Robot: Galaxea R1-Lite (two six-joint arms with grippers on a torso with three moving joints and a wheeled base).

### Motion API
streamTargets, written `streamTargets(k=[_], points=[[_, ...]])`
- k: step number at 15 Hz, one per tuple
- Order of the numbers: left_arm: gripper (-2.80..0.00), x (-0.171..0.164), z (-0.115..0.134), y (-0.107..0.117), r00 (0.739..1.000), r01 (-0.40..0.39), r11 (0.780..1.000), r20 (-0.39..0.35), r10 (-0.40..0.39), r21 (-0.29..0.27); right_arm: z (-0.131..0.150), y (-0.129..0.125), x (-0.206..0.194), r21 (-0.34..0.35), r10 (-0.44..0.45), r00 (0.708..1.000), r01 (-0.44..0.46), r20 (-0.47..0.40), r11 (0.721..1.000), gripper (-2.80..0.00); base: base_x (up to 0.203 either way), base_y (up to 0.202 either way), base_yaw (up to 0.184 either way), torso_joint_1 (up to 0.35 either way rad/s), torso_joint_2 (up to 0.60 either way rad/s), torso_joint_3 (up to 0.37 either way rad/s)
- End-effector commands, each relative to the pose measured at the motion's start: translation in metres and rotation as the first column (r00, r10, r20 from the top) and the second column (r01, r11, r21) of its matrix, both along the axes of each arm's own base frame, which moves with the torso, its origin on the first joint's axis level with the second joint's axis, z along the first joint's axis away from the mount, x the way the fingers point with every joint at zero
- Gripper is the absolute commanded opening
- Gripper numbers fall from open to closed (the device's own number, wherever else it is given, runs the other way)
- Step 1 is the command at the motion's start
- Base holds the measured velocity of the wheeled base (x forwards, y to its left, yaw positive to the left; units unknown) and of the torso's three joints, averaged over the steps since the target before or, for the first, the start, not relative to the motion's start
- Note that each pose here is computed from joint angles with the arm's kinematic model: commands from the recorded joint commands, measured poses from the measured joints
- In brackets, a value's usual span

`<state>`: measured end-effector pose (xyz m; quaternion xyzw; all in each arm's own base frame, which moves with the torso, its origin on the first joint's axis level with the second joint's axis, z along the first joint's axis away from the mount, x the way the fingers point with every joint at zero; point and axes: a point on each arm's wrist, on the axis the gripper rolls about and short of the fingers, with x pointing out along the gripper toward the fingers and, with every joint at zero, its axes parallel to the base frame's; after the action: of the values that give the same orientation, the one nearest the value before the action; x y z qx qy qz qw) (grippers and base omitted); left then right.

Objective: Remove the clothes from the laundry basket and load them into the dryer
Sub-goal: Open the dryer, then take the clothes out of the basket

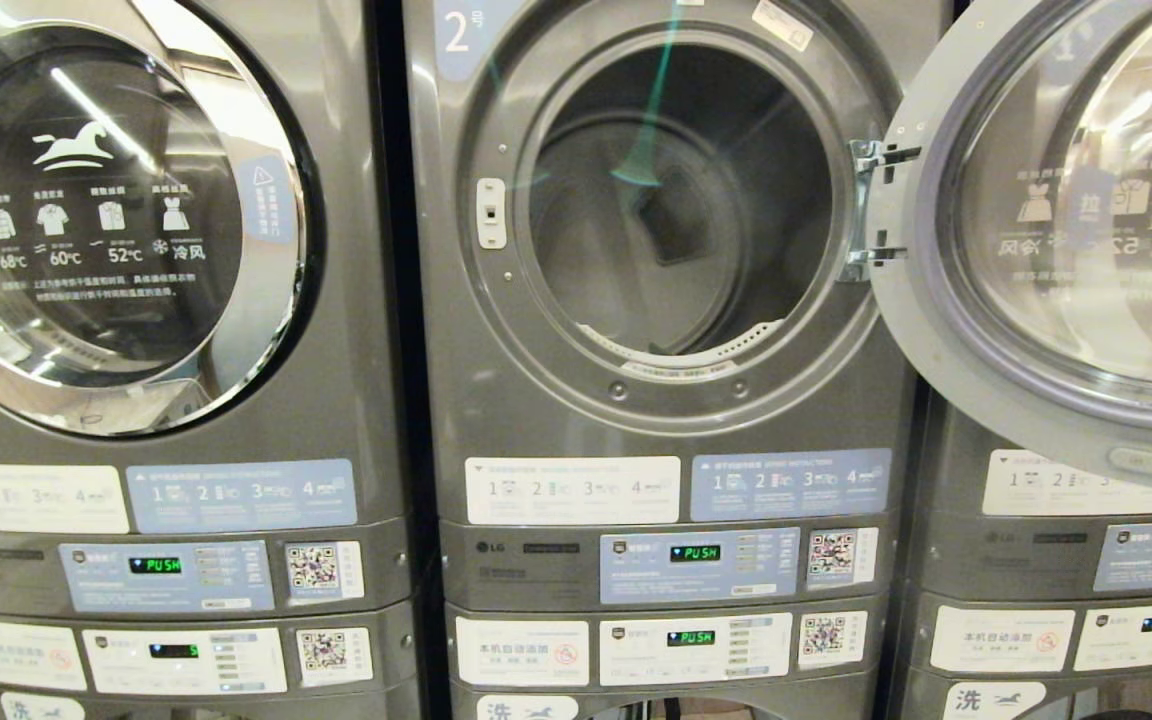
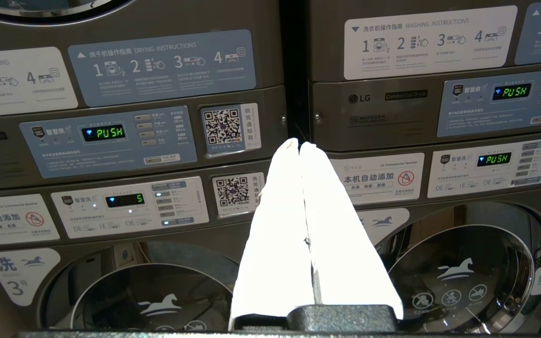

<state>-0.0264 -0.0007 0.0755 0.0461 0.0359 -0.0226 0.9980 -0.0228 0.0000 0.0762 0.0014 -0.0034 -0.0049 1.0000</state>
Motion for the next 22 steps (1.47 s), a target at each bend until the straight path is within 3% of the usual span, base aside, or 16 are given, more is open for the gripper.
streamTargets(k=[1,8,22], points=[[-2.80,-0.0002,-0.0001,0.0000,1.000,0.003,1.000,0.000,-0.003,0.003,0.0000,0.0000,0.0000,0.000,-0.001,1.000,0.001,0.001,1.000,-2.80,0.000,0.000,0.000,0.000,0.00,0.000],[-2.80,-0.0001,-0.0003,0.0000,1.000,0.002,1.000,-0.001,-0.002,0.011,0.0000,0.0000,0.0000,0.000,0.001,1.000,-0.001,0.001,1.000,-2.80,0.000,0.000,0.000,0.001,0.00,-0.019],[-2.80,-0.0001,-0.0003,0.0000,1.000,0.000,1.000,-0.001,0.000,0.009,0.0000,0.0000,0.0000,0.000,-0.001,1.000,0.001,0.001,1.000,-2.80,0.000,0.000,0.000,0.002,0.00,-0.192]])
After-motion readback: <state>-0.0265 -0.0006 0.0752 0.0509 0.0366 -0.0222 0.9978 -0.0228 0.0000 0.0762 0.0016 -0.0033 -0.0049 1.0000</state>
